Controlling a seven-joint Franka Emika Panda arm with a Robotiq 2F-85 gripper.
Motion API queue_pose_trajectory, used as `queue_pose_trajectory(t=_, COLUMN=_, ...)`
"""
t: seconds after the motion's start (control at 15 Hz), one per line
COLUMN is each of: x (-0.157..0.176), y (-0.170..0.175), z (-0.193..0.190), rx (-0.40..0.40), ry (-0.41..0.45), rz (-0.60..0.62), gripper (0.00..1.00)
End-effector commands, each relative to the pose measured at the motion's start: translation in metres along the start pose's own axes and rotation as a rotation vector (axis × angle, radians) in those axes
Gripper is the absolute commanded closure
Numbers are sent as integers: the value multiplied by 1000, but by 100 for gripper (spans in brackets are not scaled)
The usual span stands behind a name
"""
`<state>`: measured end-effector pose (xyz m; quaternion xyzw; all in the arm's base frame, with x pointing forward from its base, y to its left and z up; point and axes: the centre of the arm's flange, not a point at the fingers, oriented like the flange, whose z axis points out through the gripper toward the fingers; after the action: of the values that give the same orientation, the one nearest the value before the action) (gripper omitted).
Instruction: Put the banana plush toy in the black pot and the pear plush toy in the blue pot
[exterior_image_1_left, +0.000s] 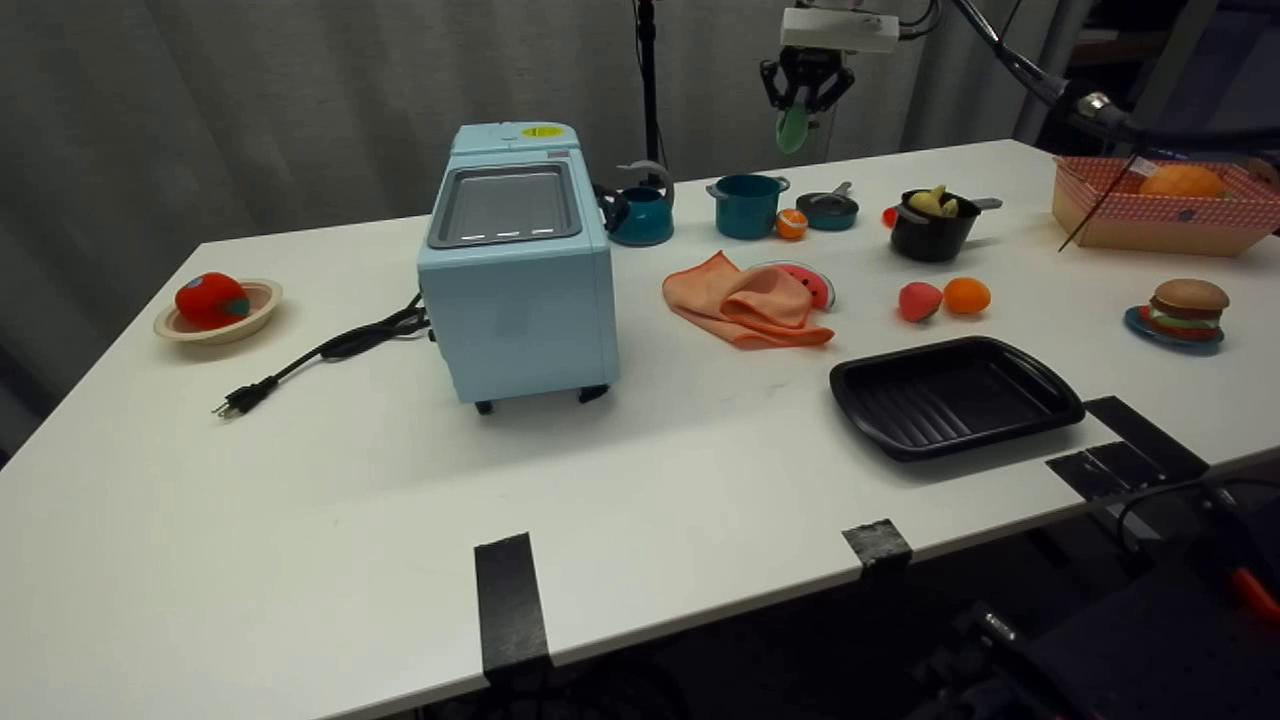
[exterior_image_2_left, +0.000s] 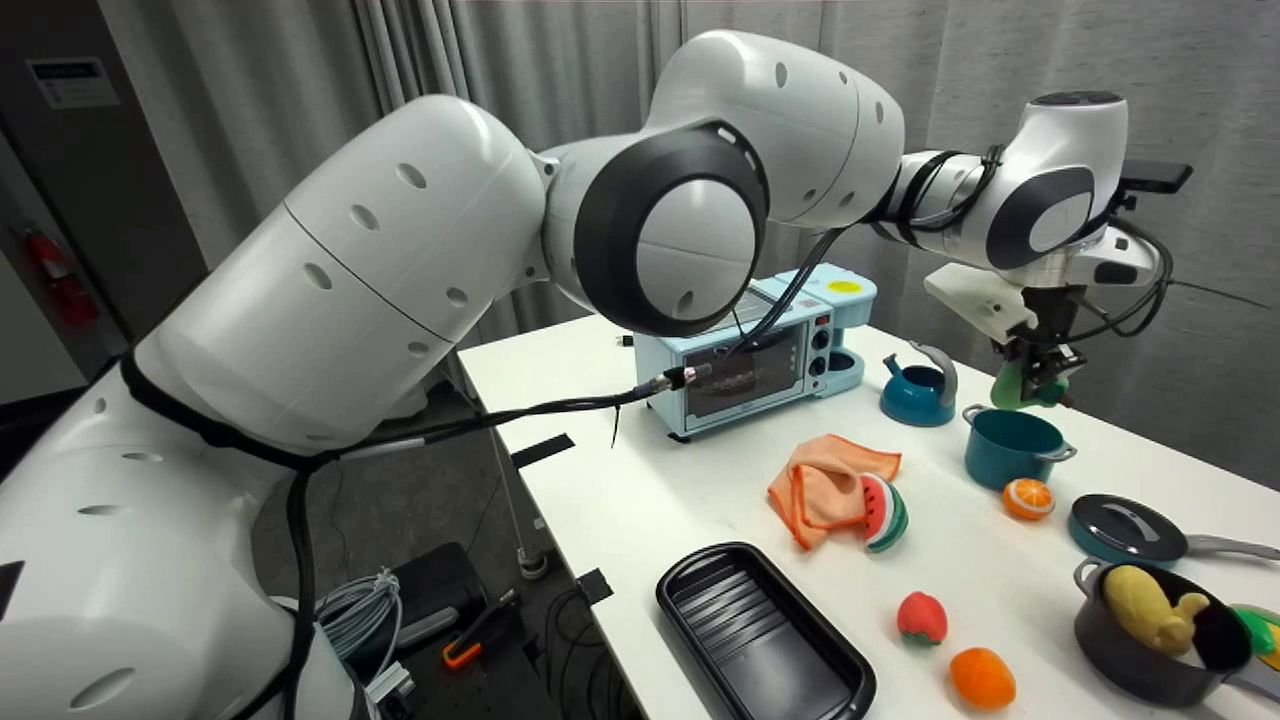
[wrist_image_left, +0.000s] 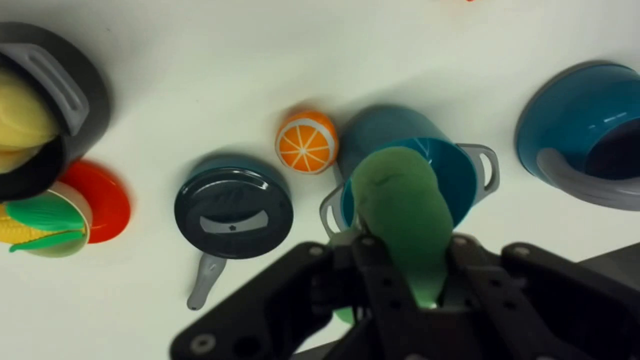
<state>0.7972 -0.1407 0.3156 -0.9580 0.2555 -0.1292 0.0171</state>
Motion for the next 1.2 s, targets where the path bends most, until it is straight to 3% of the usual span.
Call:
queue_pose_trajectory(t=0.0, x=48, y=-27, z=12, rx=40, ry=50, rz=44, gripper=95)
queue_pose_trajectory(t=0.67, x=64, y=-25, z=35, rx=30, ry=111, rz=87, gripper=95)
queue_pose_trajectory(t=0.73, x=64, y=-24, z=34, rx=27, ry=114, rz=92, gripper=54)
queue_pose_trajectory(t=0.87, x=65, y=-23, z=32, rx=26, ry=121, rz=99, gripper=46)
queue_pose_trajectory(t=1.13, x=66, y=-22, z=30, rx=21, ry=129, rz=98, gripper=15)
